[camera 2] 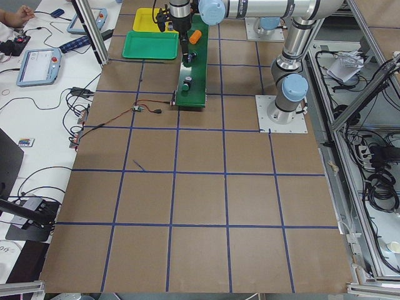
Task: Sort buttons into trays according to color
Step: 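Return right gripper to belt's far end while left gripper lifts away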
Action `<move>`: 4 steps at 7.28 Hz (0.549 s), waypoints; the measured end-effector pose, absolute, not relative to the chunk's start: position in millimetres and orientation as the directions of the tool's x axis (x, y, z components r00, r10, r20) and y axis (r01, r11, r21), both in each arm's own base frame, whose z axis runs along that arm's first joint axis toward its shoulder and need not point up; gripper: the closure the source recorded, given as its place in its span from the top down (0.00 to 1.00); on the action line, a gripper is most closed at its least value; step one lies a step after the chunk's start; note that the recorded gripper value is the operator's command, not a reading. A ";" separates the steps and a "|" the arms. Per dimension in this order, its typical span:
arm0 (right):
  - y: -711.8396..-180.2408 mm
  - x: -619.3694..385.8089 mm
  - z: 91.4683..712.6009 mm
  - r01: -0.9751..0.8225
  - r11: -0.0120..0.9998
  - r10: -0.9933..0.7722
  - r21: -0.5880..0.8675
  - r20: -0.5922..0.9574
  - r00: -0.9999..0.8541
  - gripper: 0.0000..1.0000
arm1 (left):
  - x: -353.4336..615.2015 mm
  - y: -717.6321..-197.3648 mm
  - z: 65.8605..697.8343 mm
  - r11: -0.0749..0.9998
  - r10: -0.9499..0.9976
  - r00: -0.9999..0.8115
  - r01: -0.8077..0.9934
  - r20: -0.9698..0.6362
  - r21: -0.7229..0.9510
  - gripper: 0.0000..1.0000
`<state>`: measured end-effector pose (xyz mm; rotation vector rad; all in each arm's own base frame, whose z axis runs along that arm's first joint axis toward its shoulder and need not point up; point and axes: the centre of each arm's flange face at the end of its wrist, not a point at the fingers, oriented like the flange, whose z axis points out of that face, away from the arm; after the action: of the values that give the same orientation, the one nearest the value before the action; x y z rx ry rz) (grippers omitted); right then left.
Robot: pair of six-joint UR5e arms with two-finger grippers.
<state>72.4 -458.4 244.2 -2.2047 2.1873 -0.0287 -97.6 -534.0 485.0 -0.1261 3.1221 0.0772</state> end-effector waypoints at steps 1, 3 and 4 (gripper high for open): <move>-457.5 76.3 244.0 -1.000 -0.003 -1.000 -0.025 -0.015 0.003 1.00 | -107.4 -540.4 480.0 0.998 -0.032 -0.999 -0.033 -0.024 0.051 1.00; -457.0 78.8 243.6 -1.000 0.024 -1.000 -0.019 -0.017 -0.024 1.00 | -116.6 -541.5 477.7 0.999 0.006 -1.000 0.004 -0.026 0.053 1.00; -457.2 79.0 243.7 -0.999 0.030 -0.999 -0.020 -0.017 -0.030 1.00 | -117.1 -540.8 480.7 0.999 0.009 -1.000 0.008 -0.027 0.047 1.00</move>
<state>79.0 -457.2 243.7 -2.1697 2.2358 -0.0039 -117.1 -540.8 480.7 0.0132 3.1134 0.0726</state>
